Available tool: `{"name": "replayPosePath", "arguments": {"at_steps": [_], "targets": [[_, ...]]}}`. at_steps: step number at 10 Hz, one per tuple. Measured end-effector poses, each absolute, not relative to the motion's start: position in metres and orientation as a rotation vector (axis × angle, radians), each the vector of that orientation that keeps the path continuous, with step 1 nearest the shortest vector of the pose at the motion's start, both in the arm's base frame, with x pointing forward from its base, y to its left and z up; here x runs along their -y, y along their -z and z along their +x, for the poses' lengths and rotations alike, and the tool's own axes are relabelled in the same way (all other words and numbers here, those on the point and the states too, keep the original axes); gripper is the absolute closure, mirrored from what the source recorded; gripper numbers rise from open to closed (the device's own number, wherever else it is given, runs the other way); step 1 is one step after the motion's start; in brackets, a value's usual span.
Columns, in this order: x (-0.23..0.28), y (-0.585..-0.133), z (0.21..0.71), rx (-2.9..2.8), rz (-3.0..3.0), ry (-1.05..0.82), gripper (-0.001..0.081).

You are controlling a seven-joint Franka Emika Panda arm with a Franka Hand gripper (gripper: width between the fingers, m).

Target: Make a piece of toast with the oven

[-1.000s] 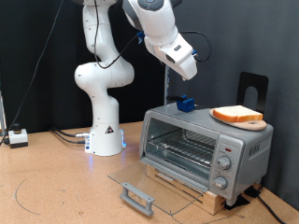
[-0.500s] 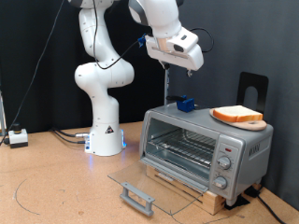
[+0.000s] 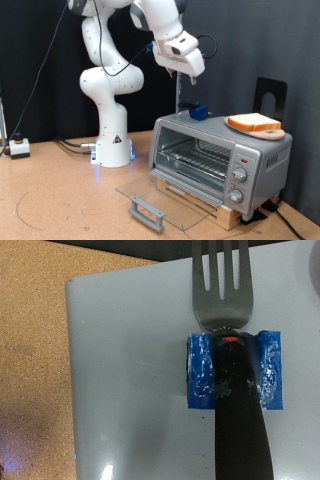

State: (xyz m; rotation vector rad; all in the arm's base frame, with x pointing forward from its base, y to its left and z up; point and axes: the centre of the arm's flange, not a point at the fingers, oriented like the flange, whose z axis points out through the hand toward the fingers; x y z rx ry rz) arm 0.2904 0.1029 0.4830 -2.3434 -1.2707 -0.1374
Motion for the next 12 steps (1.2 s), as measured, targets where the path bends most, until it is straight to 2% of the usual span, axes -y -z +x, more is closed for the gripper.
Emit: {"name": "replayPosePath", "arguments": {"at_steps": [3, 6, 12], "targets": [[-0.109, -0.475, 0.293, 1.285, -2.357, 0.134, -0.0004], [-0.126, -0.44, 0.297, 1.308, -2.368, 0.035, -0.0004], [-0.157, -0.397, 0.306, 1.346, -2.356, 0.059, -0.0004]]}}
